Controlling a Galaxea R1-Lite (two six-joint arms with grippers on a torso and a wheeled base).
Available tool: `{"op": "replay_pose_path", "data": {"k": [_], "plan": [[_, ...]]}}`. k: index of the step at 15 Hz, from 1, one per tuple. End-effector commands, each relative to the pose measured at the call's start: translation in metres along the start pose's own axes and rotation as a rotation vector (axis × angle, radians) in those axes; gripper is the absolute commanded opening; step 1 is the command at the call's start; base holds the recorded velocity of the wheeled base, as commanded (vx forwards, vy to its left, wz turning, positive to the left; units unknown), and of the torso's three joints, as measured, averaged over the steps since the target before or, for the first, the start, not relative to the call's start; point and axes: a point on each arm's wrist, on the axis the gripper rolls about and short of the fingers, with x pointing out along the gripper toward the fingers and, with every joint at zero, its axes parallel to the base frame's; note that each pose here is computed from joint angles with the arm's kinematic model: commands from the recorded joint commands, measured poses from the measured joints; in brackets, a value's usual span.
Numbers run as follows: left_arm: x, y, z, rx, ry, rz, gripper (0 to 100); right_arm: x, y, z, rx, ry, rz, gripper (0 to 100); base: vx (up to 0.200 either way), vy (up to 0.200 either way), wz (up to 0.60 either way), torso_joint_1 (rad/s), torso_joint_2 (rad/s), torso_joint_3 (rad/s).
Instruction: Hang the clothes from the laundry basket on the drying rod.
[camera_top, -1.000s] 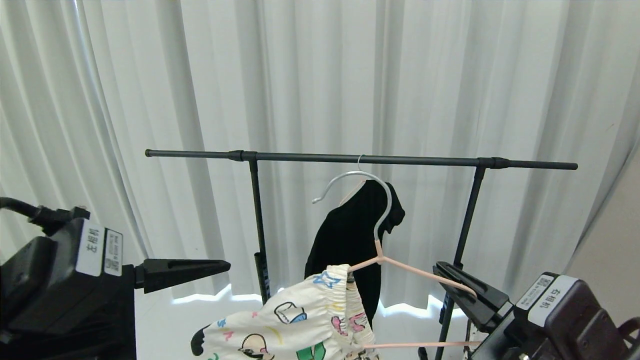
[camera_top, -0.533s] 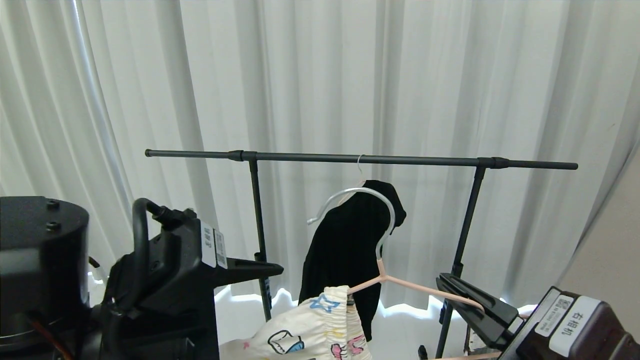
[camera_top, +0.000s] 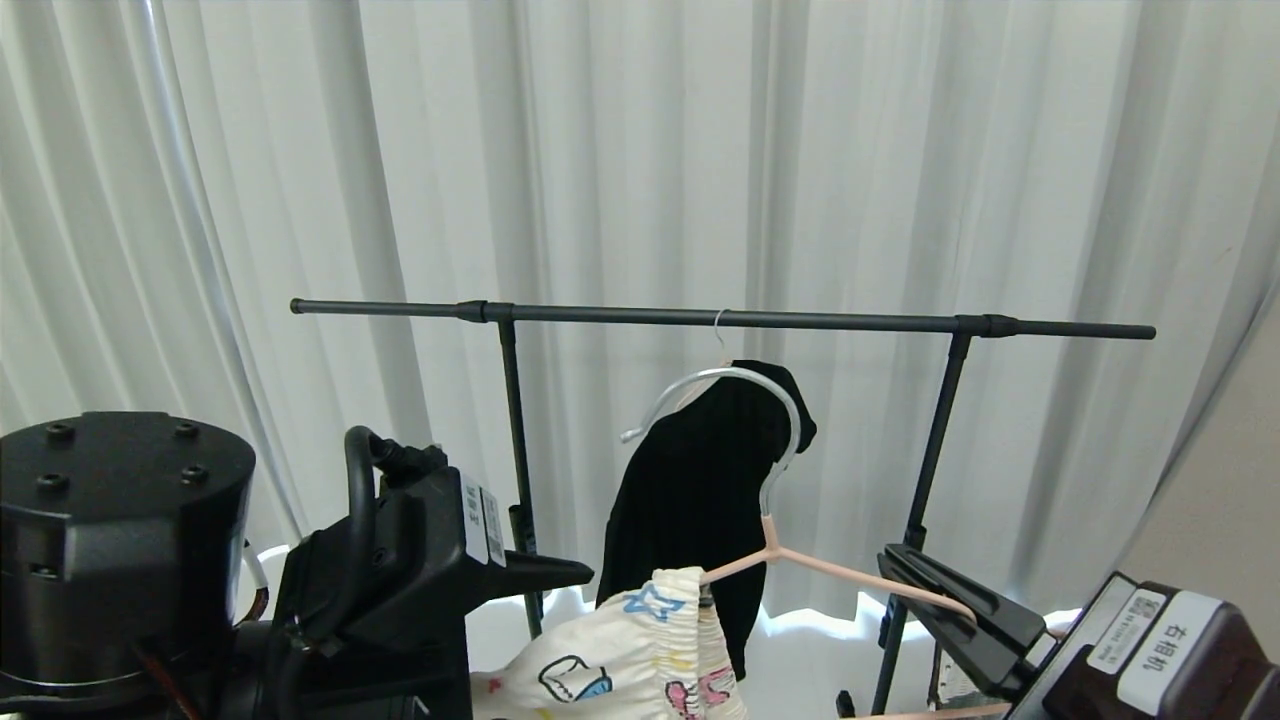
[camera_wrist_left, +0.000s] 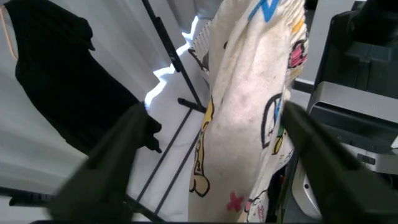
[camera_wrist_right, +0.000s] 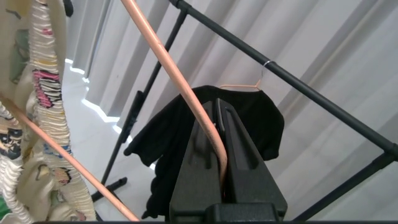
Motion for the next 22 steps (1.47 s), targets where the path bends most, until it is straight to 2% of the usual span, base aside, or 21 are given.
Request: {"op": "replay_pose_path", "data": {"k": [1,7,8,12,15,17,19,21,22], "plan": [[0.001,0.000,0.000,0.001,0.002,-0.002,0,-0.001,0.000,0.000,0.000,-0.001,-0.001,0,0.000,0.000,0.00,0.000,0.00,0.000],[0.002,0.000,-0.001,0.000,0.007,-0.002,0,-0.001,0.000,0.000,-0.011,-0.001,-0.001,0,0.000,0.000,0.00,0.000,0.00,0.000],[0.002,0.000,-0.001,0.000,0.007,-0.002,0,-0.001,0.000,0.000,-0.011,-0.001,0.001,100,0.000,0.000,0.00,0.000,0.00,0.000],[0.001,0.001,-0.001,-0.003,0.008,0.007,0,-0.002,0.000,-0.001,-0.019,0.003,0.003,100,0.000,0.000,0.00,0.000,0.00,0.000],[-0.001,0.006,-0.003,-0.015,0.019,0.054,0,-0.006,-0.001,-0.005,-0.026,0.014,0.008,100,0.000,0.000,0.00,0.000,0.00,0.000],[-0.003,0.010,-0.009,-0.026,0.060,0.160,0,-0.013,-0.003,-0.010,-0.035,0.034,0.016,100,0.000,0.000,0.00,0.000,0.00,0.000],[-0.005,0.010,-0.009,-0.024,0.073,0.213,0,-0.015,-0.004,-0.014,-0.031,0.048,0.021,100,0.000,0.000,0.00,0.000,0.00,0.000],[-0.008,0.019,-0.012,0.003,0.091,0.311,0,-0.015,-0.003,-0.016,0.033,0.061,0.021,100,0.000,0.000,0.00,0.000,0.00,0.000],[-0.010,0.024,-0.010,0.003,0.066,0.341,0,-0.013,-0.002,-0.019,0.064,0.079,0.017,100,0.000,0.000,0.00,0.000,0.00,0.000]]}}
